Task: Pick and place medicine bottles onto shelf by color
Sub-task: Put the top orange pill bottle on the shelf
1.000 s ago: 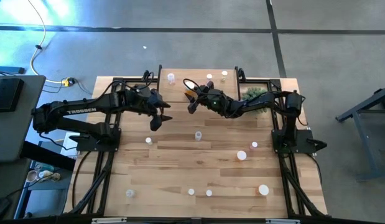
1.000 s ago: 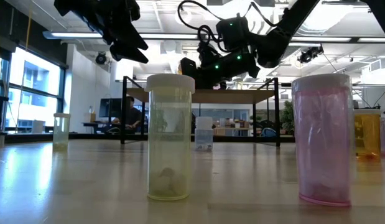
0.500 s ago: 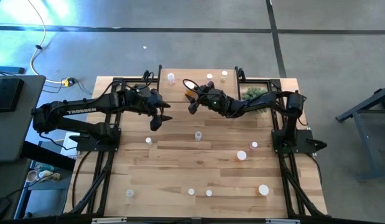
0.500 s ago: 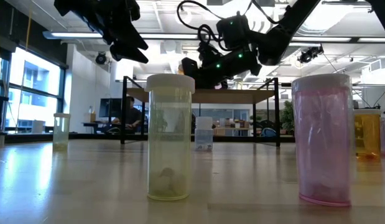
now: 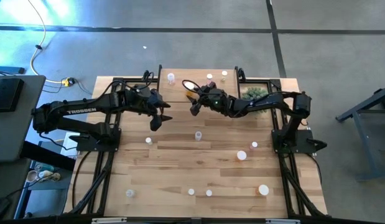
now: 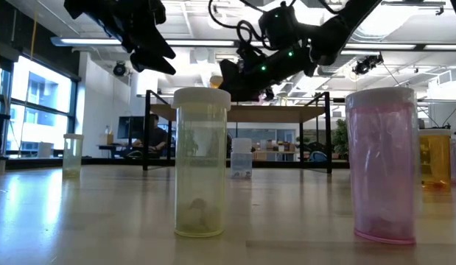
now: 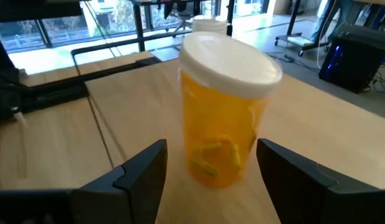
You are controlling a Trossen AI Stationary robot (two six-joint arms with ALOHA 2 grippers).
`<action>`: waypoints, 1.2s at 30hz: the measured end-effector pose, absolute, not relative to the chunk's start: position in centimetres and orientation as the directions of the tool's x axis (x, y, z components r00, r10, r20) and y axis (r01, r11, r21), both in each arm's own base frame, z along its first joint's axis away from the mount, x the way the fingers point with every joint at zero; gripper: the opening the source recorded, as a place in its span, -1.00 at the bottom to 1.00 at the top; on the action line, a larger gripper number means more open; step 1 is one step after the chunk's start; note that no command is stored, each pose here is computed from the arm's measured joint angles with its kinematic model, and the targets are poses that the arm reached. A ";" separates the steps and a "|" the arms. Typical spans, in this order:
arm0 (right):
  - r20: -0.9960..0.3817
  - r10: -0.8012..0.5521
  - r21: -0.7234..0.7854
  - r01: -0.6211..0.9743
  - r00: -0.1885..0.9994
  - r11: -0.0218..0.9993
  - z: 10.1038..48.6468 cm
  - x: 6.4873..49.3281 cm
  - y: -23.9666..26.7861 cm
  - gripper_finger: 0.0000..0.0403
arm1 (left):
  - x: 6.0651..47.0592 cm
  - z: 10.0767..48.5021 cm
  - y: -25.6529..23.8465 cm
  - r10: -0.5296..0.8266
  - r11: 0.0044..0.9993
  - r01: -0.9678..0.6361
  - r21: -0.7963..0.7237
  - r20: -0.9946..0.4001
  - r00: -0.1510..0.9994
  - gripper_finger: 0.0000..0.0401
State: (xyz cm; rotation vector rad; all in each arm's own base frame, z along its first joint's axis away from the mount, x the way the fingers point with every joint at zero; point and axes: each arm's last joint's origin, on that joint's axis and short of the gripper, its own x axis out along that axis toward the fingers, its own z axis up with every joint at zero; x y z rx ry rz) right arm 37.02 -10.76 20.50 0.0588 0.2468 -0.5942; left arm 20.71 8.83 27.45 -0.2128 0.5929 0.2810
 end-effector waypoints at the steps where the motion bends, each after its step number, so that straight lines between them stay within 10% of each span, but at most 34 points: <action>1: -0.253 -0.543 -0.017 0.558 0.801 0.830 20.6 37.0 -10.6 0.19 | 20.7 27.5 8.8 0.199 0.940 -0.320 -0.116 -0.576 0.793 0.44; 20: -0.149 -0.475 -0.050 0.473 0.868 0.880 28.8 33.6 -7.9 0.12 | 20.7 27.4 8.8 0.199 0.940 -0.321 -0.116 -0.576 0.793 0.44; 36: -0.252 -0.485 -0.143 0.463 0.838 0.875 31.5 35.5 -11.3 -0.92 | 20.7 27.4 8.8 0.204 0.939 -0.324 -0.113 -0.577 0.791 0.44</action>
